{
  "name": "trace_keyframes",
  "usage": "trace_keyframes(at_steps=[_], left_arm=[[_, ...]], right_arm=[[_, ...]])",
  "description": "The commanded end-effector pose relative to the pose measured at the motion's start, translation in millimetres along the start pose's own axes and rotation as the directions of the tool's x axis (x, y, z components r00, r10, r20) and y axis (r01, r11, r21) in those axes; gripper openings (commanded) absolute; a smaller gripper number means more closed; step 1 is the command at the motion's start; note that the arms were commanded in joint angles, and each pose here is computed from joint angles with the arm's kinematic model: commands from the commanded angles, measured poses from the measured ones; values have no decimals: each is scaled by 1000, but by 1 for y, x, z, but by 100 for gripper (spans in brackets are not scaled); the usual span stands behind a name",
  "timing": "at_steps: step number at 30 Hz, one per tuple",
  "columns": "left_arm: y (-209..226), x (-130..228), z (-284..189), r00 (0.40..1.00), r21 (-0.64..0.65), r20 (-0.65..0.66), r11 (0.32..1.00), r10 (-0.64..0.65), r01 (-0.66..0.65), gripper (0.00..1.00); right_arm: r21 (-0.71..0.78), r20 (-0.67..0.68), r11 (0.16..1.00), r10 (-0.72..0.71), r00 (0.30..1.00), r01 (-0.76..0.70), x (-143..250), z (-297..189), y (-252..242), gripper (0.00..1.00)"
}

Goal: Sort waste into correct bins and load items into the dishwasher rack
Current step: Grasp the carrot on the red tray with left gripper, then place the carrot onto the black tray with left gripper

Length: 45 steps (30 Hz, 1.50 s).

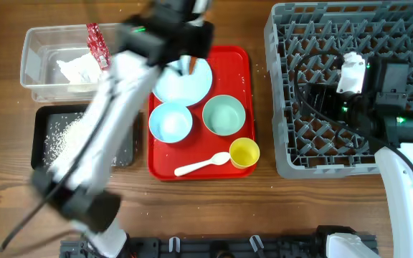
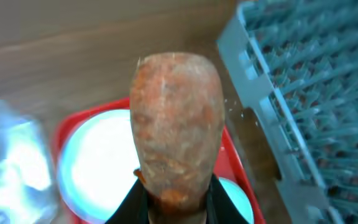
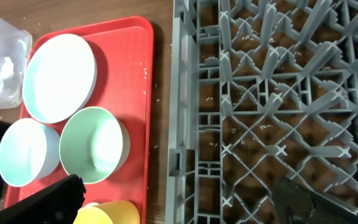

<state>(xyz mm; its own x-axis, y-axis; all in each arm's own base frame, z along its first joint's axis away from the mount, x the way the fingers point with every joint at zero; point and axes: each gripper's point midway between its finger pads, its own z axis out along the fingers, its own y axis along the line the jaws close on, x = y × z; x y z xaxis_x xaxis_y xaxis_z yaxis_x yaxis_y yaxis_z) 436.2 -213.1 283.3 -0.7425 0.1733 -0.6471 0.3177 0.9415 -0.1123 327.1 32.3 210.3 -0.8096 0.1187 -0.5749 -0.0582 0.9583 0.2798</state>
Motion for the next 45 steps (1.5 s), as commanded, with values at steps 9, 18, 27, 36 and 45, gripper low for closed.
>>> trace_keyframes(at_steps=[9,18,27,36,45], left_arm=[[170,125,-234,706,-541,267,504,-656,673,8],[238,232,-172,410,-708,351,48,-842,704,5],[271,320,-44,284,-605,455,-59,-844,794,15],[285,326,-8,277,-545,496,-46,-823,837,48],[182,123,-54,788,50,167,804,-592,593,79]], right_arm=[[-21,39,1000,-13,999,14,-12,-3,6,100],[-21,31,1000,-9,999,10,-10,-3,6,100],[-19,-1,1000,-1,1000,1,-2,-2,5,100],[-17,-20,1000,8,1000,-8,2,-3,5,100],[-69,6,998,-6,1000,6,-4,-3,14,100]])
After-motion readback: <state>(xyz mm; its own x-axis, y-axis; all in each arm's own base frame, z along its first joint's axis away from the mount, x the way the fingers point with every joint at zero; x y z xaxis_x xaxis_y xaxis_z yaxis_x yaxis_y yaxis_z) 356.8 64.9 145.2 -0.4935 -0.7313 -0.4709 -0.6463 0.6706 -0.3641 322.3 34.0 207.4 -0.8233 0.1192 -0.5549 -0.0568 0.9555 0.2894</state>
